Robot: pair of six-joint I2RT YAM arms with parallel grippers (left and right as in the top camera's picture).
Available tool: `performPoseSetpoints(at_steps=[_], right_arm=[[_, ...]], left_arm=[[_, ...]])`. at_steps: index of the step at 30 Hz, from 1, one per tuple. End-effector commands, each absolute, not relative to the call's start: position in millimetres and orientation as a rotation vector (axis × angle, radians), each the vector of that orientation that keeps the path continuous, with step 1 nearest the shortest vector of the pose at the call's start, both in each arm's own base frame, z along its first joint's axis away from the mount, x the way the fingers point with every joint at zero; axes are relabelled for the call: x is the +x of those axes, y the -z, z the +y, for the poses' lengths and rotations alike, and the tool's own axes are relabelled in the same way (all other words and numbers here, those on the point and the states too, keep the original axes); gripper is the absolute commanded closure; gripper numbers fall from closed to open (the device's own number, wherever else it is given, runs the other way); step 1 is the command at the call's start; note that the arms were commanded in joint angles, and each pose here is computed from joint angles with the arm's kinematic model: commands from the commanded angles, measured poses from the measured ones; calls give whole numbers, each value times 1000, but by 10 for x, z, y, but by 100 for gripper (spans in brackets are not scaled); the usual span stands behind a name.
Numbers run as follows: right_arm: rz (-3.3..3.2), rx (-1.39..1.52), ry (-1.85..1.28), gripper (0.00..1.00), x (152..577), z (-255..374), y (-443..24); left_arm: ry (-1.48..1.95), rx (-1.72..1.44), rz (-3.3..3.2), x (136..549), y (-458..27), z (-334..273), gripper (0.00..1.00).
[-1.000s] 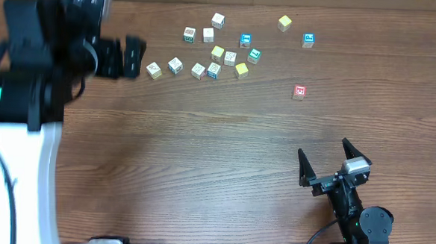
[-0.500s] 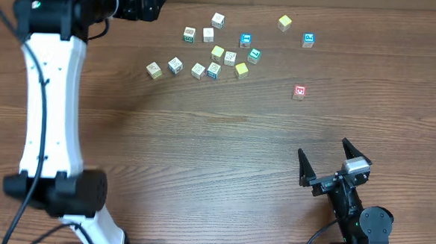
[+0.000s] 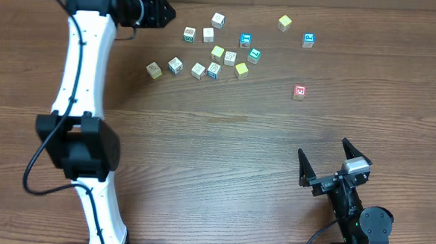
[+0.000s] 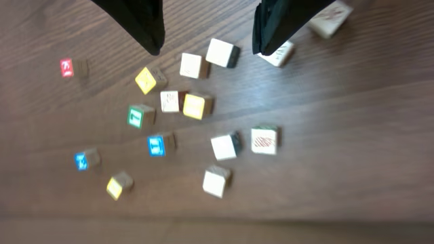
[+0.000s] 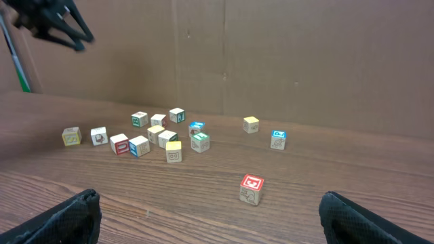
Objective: Form a circle
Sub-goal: 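Reach the left gripper forward over the block cluster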
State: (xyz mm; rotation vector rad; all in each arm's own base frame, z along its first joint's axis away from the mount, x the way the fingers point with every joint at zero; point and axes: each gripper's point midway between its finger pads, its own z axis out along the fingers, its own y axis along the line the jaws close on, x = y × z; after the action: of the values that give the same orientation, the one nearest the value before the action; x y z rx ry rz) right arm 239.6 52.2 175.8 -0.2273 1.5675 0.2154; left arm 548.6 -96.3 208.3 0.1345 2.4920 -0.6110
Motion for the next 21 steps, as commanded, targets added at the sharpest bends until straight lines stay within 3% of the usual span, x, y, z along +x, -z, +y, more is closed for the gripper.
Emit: performPoseSetpoints(at_steps=[1, 3, 6, 9, 11, 21], right_arm=[[1564, -227, -213, 0, 2398, 518, -1742], [1564, -227, -214, 0, 2397, 519, -1742], [1564, -227, -213, 0, 2398, 518, -1742], [1564, -227, -213, 0, 2398, 518, -1742], [1564, -227, -213, 0, 2398, 518, -1742], [1564, -227, -213, 0, 2398, 518, -1742]], left_arm=[[641, 204, 2540, 5498, -1799, -1366, 58], [542, 219, 2567, 5536, -1621, -1453, 57], [378, 242, 2586, 5603, -1398, -1568, 38], [262, 265, 2579, 5656, -1264, -1667, 34], [204, 274, 2566, 5696, -1198, -1729, 26], [146, 325, 2589, 5751, -719, -1931, 24]])
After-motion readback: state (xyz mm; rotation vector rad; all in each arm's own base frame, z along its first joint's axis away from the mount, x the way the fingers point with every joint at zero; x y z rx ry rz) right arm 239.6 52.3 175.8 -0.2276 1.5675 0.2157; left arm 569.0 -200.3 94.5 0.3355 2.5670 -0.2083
